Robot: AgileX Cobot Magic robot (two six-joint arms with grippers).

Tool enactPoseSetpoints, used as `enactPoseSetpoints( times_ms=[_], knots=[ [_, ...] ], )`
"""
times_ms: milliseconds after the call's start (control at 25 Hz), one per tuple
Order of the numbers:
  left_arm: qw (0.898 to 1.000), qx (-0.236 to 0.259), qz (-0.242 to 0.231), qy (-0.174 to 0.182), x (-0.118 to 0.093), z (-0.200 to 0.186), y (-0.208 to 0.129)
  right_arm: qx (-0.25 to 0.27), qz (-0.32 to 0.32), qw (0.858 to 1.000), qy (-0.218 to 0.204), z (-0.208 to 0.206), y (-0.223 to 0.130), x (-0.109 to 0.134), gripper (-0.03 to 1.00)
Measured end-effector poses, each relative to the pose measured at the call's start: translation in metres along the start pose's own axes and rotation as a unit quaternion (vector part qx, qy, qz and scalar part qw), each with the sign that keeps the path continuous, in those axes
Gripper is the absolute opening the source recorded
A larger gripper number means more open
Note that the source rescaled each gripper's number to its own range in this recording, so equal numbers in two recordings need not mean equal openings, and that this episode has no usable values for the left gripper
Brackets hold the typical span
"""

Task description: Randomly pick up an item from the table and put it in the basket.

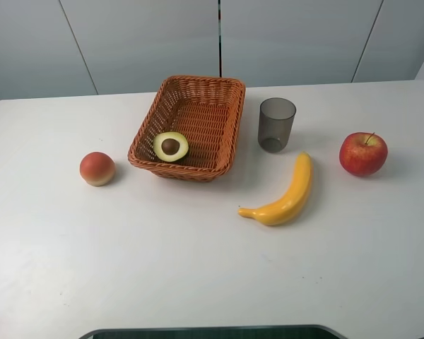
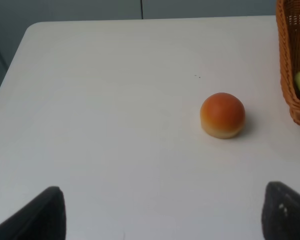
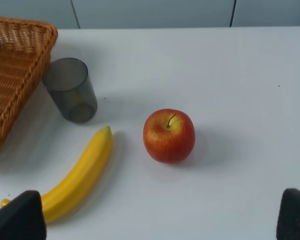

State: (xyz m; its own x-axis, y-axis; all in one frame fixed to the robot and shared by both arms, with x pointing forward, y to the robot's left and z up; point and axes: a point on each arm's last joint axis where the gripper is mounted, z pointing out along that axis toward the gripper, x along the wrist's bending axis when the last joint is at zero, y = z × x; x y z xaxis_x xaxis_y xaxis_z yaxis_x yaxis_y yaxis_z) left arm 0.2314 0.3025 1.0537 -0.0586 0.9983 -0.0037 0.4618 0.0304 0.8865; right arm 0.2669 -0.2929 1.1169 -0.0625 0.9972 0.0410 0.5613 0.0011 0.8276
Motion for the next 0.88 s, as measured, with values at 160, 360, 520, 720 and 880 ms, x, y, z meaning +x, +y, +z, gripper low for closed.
enactPoseSetpoints(
  times_ms=[160, 360, 520, 720, 880],
  knots=[
    [1.000, 0.000, 0.000, 0.000, 0.000, 0.000, 0.000, -0.043, -0.002, 0.999, 0.001, -0.012, -0.028, 0.000, 1.00],
    [1.000, 0.000, 0.000, 0.000, 0.000, 0.000, 0.000, -0.064, -0.003, 0.998, 0.001, -0.009, -0.056, 0.000, 1.00],
    [1.000, 0.000, 0.000, 0.000, 0.000, 0.000, 0.000, -0.048, -0.002, 0.999, 0.001, 0.005, -0.072, -0.001, 1.00],
    [1.000, 0.000, 0.000, 0.000, 0.000, 0.000, 0.000, -0.043, -0.002, 0.999, 0.001, 0.008, -0.075, -0.001, 1.00],
    [1.000, 0.000, 0.000, 0.000, 0.000, 0.000, 0.000, -0.043, -0.001, 0.999, 0.001, 0.008, -0.075, -0.001, 1.00]
  ],
)
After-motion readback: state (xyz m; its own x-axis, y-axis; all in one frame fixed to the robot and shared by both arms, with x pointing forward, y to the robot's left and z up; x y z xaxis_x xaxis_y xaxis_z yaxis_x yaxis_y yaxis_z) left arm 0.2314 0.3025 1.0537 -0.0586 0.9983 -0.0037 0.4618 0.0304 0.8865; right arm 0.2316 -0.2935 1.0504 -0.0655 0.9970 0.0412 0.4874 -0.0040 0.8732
